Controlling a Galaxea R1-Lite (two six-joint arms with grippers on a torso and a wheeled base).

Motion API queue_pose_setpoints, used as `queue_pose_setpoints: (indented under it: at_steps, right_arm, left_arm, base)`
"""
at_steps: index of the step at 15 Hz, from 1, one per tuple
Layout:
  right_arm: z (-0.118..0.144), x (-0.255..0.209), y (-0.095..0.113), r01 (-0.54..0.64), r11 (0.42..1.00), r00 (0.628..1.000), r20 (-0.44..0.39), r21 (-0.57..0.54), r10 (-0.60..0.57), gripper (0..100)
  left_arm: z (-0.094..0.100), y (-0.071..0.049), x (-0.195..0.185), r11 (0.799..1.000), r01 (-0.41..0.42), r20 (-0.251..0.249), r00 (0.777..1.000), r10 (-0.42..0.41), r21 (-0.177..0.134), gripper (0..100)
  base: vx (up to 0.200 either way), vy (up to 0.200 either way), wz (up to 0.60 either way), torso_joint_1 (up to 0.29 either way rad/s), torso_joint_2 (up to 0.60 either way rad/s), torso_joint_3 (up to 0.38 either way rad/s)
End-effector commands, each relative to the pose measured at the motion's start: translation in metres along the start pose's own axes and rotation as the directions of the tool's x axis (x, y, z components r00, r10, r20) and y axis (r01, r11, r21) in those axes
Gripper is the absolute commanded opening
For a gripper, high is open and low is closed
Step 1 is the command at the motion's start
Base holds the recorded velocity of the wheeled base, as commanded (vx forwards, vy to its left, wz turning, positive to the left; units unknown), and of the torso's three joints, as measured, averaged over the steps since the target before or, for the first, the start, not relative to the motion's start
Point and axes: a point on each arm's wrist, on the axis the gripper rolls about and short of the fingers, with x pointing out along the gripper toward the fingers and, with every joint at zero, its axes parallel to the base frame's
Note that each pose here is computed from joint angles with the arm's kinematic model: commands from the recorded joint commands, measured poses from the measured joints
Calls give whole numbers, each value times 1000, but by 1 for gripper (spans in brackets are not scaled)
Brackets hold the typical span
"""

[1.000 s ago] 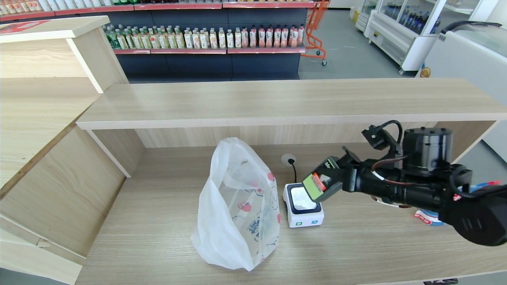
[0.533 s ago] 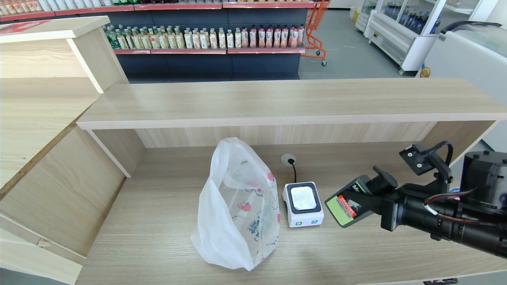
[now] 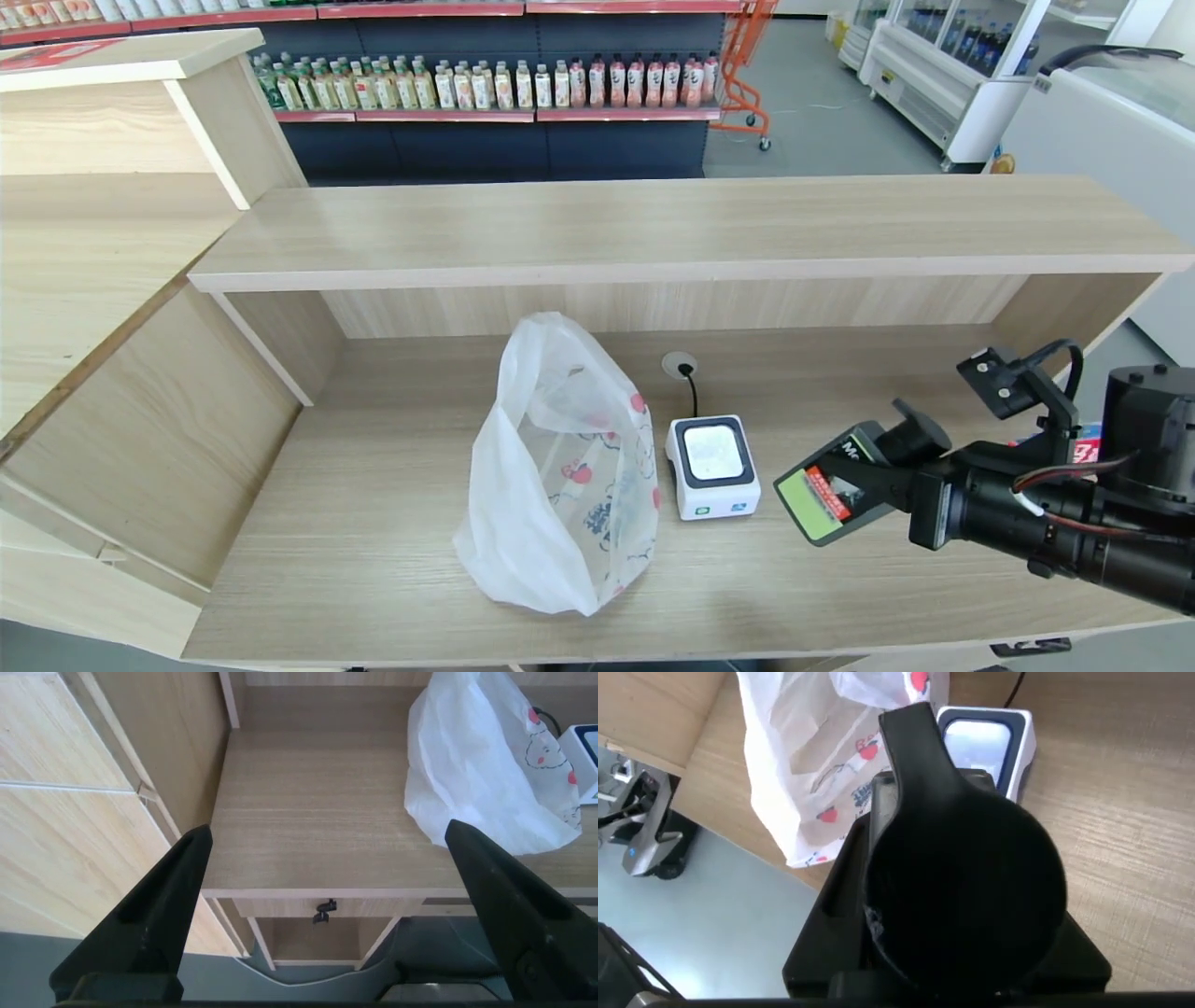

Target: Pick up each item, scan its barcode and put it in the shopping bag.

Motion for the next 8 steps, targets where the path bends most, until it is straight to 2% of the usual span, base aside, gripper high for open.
queue_pose_setpoints:
  at_steps: [1, 6, 8]
  right_arm:
    - [0, 1, 0, -1, 1000, 1000, -1, 4, 1, 0]
    - [1, 7, -3, 1, 998, 1000, -7, 59, -1, 0]
    - [4, 10, -3, 0, 996, 1000, 0, 94, 0, 0]
  left_arm:
    - [0, 0, 0, 1000, 0, 0, 1000, 0, 0, 100]
    - [0, 0, 0, 1000, 0, 0, 1000, 0, 0, 100]
    - [0, 0, 0, 1000, 0, 0, 1000, 0, -1, 100]
  base:
    - [0, 0, 0, 0, 0, 0]
    - [0, 0, 0, 0, 0, 0]
    - [0, 200, 0, 10, 5, 2]
